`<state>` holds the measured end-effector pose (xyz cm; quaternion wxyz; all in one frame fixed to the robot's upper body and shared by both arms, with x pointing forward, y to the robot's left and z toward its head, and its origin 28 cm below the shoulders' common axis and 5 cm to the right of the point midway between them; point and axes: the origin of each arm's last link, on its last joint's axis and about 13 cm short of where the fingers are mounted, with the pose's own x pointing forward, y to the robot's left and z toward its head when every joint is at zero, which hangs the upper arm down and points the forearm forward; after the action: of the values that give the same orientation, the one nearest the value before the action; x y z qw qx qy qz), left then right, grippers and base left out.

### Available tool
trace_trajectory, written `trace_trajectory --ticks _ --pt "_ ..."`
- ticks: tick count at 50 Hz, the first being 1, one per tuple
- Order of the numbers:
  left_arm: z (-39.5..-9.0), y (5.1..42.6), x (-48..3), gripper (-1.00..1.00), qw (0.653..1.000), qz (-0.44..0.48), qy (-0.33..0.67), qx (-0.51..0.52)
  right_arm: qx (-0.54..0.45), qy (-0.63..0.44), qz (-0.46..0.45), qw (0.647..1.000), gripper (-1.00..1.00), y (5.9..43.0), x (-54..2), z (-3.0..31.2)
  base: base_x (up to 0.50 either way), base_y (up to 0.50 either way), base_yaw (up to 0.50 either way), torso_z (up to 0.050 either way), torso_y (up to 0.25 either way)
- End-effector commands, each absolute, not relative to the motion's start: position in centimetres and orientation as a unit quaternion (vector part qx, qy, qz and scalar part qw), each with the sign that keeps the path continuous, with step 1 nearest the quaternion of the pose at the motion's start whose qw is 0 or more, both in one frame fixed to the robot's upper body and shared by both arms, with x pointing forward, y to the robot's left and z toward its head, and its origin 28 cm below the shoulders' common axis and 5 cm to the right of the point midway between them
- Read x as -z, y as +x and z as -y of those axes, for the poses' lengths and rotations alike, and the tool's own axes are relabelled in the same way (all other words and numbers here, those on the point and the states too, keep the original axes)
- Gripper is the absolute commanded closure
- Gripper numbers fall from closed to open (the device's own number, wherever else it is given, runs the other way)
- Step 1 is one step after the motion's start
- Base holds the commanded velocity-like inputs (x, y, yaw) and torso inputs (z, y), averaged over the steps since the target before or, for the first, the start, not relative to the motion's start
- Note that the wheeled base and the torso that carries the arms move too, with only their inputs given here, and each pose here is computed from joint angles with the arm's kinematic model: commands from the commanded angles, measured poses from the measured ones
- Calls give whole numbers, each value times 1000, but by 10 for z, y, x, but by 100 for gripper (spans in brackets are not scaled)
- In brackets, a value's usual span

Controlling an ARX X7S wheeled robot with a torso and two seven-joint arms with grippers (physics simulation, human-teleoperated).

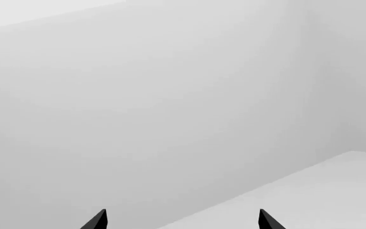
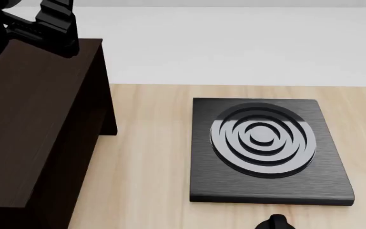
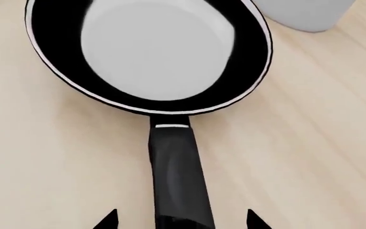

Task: Put the frying pan under the cabinet shelf.

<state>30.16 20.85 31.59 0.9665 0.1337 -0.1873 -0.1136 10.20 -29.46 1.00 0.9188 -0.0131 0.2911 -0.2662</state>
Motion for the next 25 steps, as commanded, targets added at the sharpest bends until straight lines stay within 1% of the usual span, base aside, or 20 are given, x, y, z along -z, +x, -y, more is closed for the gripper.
trace_trajectory --ticks 1,2,10,16,25 --pt "-208 300 -317 -100 966 189 133 114 282 -15 -315 906 -100 101 1 295 15 -3 3 0 0" --pt "-208 300 -317 -100 966 190 133 115 281 -17 -312 907 100 101 -1 294 0 -3 3 0 0" --pt "-208 297 -320 -100 965 195 132 114 271 -24 -294 916 100 105 -15 290 0 0 0 0 0" --pt "-210 293 -322 -100 965 198 133 111 275 -22 -282 919 100 101 -21 291 0 0 0 0 0" --pt "-211 289 -330 -100 963 206 132 109 267 -50 -226 936 100 110 -63 284 0 0 0 0 0"
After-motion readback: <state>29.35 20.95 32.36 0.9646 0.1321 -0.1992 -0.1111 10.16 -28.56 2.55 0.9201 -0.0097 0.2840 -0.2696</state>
